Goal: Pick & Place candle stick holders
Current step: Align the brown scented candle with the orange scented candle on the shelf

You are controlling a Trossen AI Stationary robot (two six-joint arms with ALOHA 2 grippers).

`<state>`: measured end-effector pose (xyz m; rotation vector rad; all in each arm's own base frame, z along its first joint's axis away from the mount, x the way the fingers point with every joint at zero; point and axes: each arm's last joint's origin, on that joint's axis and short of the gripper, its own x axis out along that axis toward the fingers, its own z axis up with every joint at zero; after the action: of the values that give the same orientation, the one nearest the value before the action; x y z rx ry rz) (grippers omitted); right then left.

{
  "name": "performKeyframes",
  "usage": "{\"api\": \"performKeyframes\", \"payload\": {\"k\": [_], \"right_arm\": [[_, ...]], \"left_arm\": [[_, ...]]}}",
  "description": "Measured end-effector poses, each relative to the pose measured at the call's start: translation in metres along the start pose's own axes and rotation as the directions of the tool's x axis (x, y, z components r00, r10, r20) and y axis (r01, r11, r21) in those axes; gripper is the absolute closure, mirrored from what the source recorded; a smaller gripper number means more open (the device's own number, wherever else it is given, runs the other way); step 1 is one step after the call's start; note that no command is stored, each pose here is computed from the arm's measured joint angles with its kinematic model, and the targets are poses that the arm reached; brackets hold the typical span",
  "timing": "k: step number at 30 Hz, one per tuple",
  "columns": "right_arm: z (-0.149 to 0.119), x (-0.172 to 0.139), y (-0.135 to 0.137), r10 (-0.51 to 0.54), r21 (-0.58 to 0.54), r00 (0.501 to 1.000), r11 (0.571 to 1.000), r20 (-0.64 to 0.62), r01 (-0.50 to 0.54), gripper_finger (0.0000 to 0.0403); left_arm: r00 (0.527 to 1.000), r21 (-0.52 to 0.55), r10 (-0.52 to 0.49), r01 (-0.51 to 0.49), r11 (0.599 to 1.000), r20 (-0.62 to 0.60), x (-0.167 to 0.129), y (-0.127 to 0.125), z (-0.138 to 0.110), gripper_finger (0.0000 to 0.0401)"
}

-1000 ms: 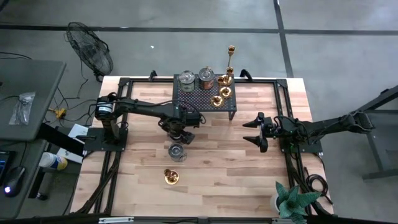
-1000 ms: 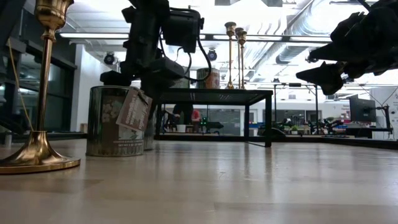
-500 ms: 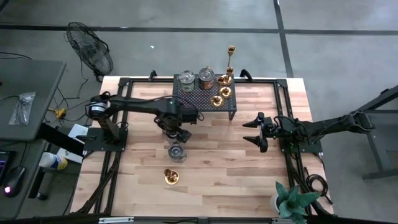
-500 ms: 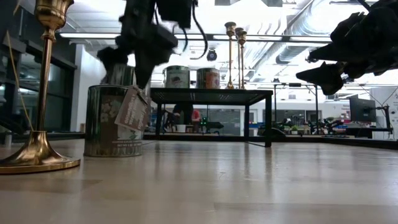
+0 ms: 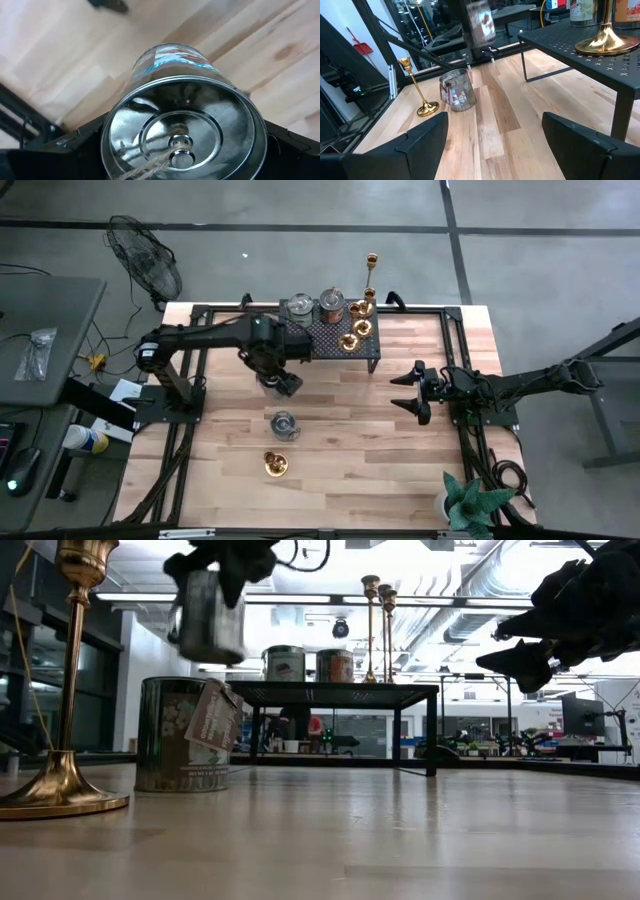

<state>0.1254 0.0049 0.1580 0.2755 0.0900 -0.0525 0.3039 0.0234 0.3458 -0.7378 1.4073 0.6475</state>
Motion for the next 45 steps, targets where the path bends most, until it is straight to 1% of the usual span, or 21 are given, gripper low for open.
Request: {"api": "performKeyframes", "payload": {"k": [4, 8, 13, 15, 23, 29, 32, 35, 38, 42, 45], "right_arm": [[0.0, 0.0, 0.0, 0.0, 0.0, 1.0, 1.0, 0.0, 0.0, 0.0087], [0.0, 0.0, 0.0, 0.0, 0.0, 1.0, 1.0, 0.0, 0.0, 0.0087], [0.0, 0.0, 0.0, 0.0, 0.0, 1.0, 1.0, -0.001, 0.0, 0.0087], [0.0, 0.0, 0.0, 0.0, 0.0, 1.0, 1.0, -0.001, 0.0, 0.0087], [0.0, 0.0, 0.0, 0.0, 0.0, 1.0, 1.0, -0.001, 0.0, 0.0087], [0.0, 0.0, 0.0, 0.0, 0.0, 1.0, 1.0, -0.001, 0.0, 0.0087], [0.0, 0.0, 0.0, 0.0, 0.0, 1.0, 1.0, -0.001, 0.0, 0.0087], [0.0, 0.0, 0.0, 0.0, 0.0, 1.0, 1.0, -0.001, 0.0, 0.0087], [0.0, 0.0, 0.0, 0.0, 0.0, 1.0, 1.0, -0.001, 0.0, 0.0087], [0.0, 0.0, 0.0, 0.0, 0.0, 1.0, 1.0, -0.001, 0.0, 0.0087], [0.0, 0.0, 0.0, 0.0, 0.0, 1.0, 1.0, -0.001, 0.0, 0.0087]], "left_arm": [[0.996, 0.021, -0.057, 0.056, 0.998, 0.063, -0.018, 0.002, 0.007, 0.0052], [0.994, 0.055, -0.075, 0.07, 0.996, 0.086, -0.026, 0.01, 0.014, 0.0052], [0.993, 0.127, -0.079, 0.068, 0.99, 0.087, -0.028, 0.019, 0.022, 0.0052], [0.993, 0.176, -0.083, 0.067, 0.982, 0.086, -0.028, 0.022, 0.025, 0.0052], [0.993, 0.308, -0.067, 0.033, 0.951, 0.101, -0.029, 0.037, 0.038, 0.0052], [0.992, 0.443, -0.038, -0.021, 0.896, 0.123, -0.029, 0.048, 0.046, 0.0052], [0.99, 0.515, -0.02, -0.056, 0.856, 0.14, -0.029, 0.052, 0.049, 0.0052], [0.986, 0.558, 0.0, -0.094, 0.824, 0.166, -0.03, 0.054, 0.052, 0.0052], [0.983, 0.61, 0.012, -0.123, 0.783, 0.183, -0.03, 0.055, 0.053, 0.0052], [0.975, 0.664, -0.01, -0.143, 0.733, 0.222, -0.03, 0.052, 0.057, 0.0052], [0.969, 0.682, -0.028, -0.153, 0.715, 0.247, -0.031, 0.05, 0.06, 0.0052]]}}
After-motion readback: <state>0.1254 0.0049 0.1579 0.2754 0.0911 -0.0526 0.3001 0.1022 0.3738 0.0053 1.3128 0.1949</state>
